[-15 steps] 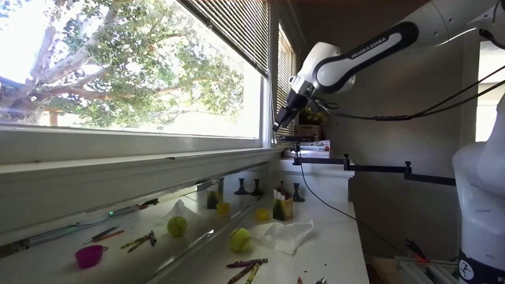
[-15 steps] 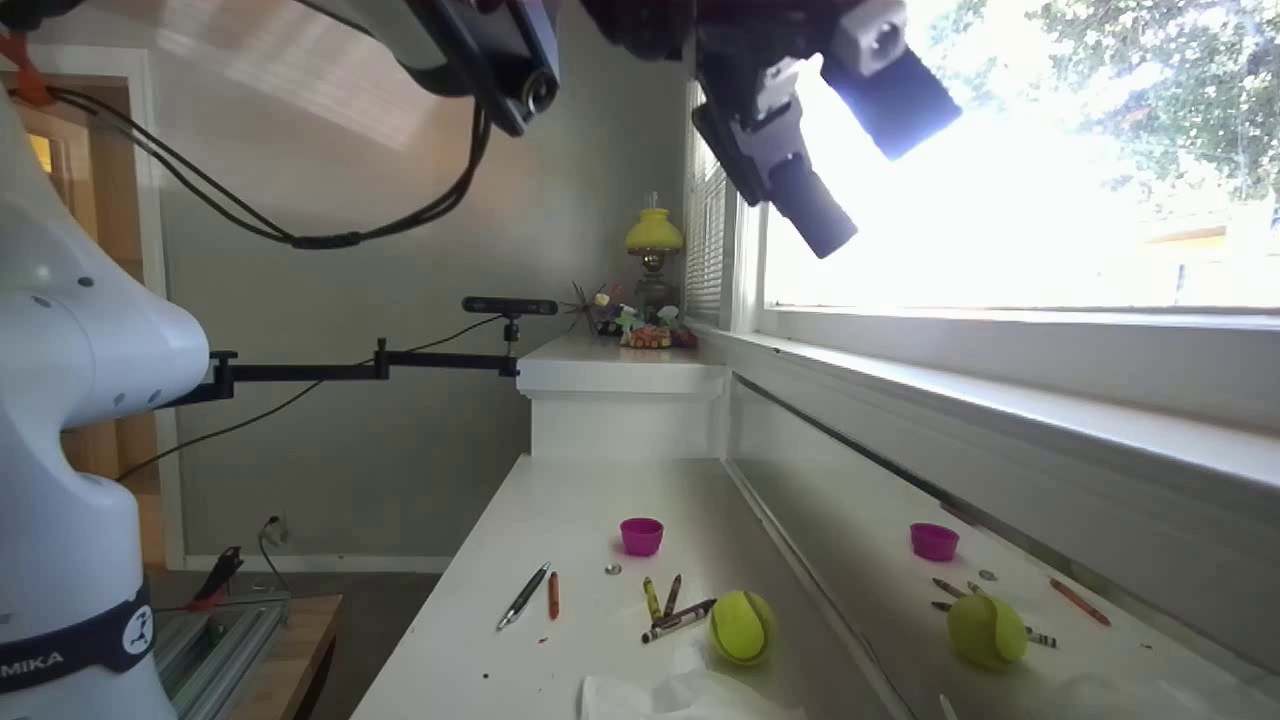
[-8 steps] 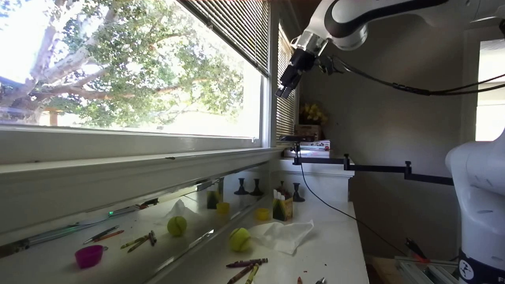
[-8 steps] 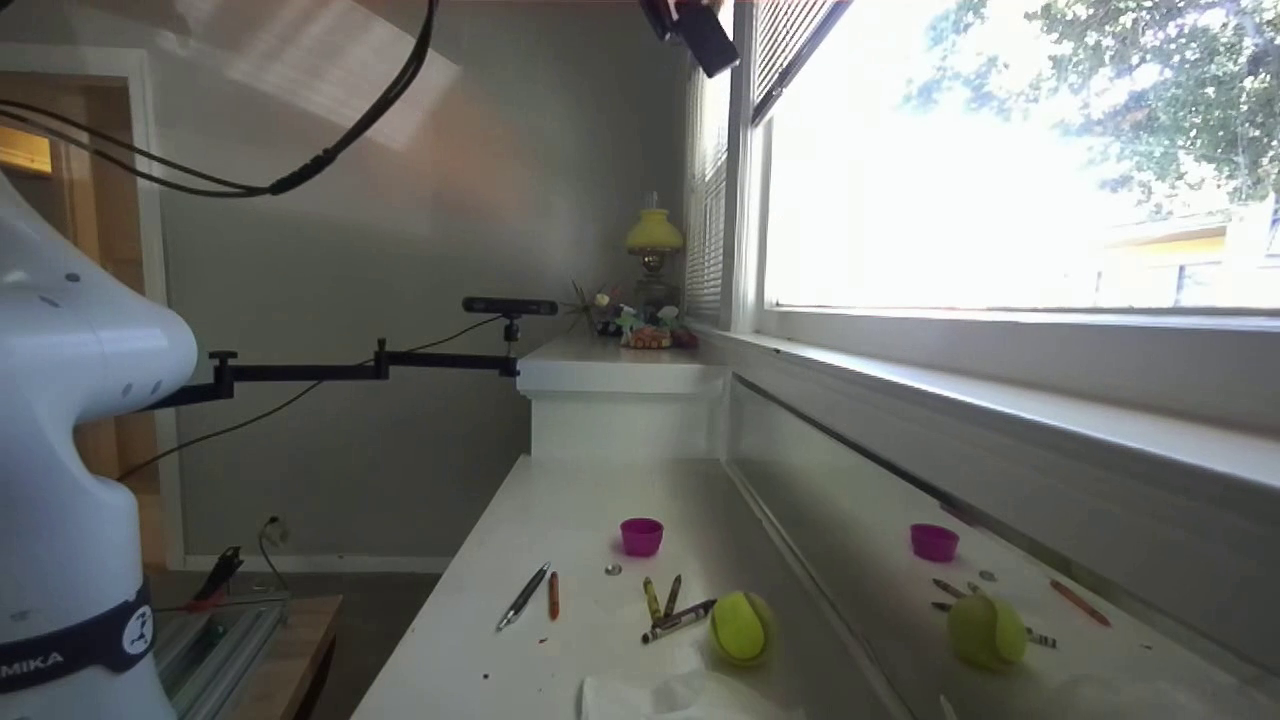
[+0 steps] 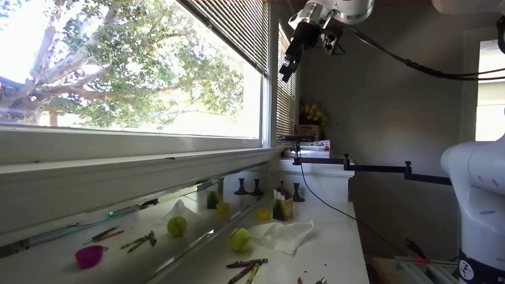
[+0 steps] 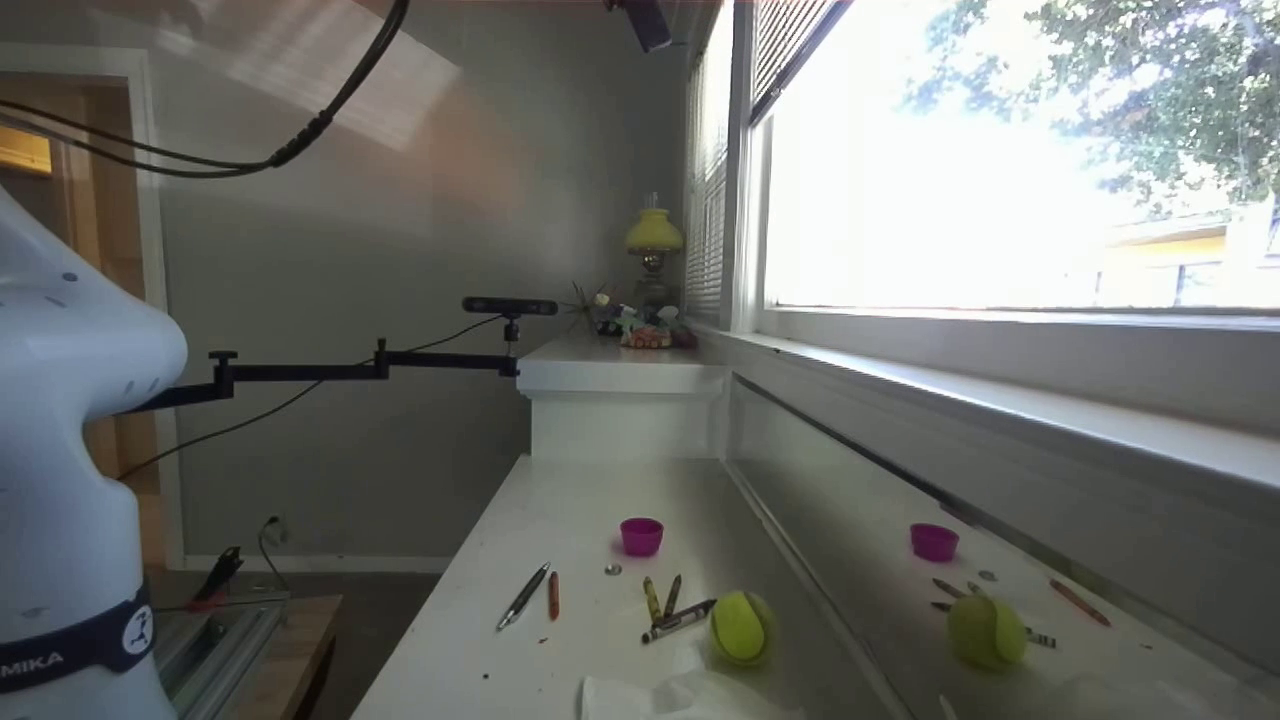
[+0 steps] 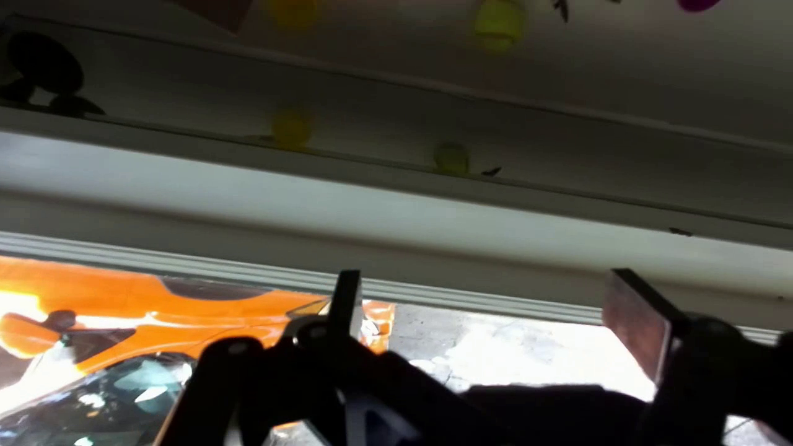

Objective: Pull up the window blinds

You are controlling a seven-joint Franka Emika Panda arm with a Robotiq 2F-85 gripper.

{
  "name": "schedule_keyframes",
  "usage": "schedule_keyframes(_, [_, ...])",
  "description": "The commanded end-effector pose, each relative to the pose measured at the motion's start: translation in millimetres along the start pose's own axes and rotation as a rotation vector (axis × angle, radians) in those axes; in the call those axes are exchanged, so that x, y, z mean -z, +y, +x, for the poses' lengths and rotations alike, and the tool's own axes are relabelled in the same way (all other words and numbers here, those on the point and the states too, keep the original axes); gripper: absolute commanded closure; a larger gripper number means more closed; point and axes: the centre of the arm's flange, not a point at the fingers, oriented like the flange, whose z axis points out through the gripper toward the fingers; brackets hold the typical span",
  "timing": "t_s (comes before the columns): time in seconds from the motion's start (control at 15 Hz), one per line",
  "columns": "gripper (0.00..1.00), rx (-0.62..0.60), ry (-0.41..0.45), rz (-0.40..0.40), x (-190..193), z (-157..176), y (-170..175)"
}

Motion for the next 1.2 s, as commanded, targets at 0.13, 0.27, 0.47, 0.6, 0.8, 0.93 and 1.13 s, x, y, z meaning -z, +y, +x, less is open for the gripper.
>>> schedule_keyframes(0.13, [0.00,0.011,-0.032,0.014,3.8,-0.3,-7.1])
schedule_keyframes(0.27, [0.00,0.008,-0.037,0.015,1.6,-1.2,-5.9])
schedule_keyframes(0.47, [0.00,0.007,-0.038,0.015,0.9,-1.5,-5.7])
schedule_keyframes(0.6, [0.00,0.007,-0.038,0.015,0.8,-1.5,-5.8])
schedule_keyframes(0.8, [0.00,0.007,-0.039,0.015,0.8,-1.5,-5.8])
schedule_keyframes(0.93, [0.00,0.007,-0.039,0.015,0.7,-1.5,-5.7])
schedule_keyframes(1.13, [0.00,0.007,-0.039,0.015,0.7,-1.5,-5.7])
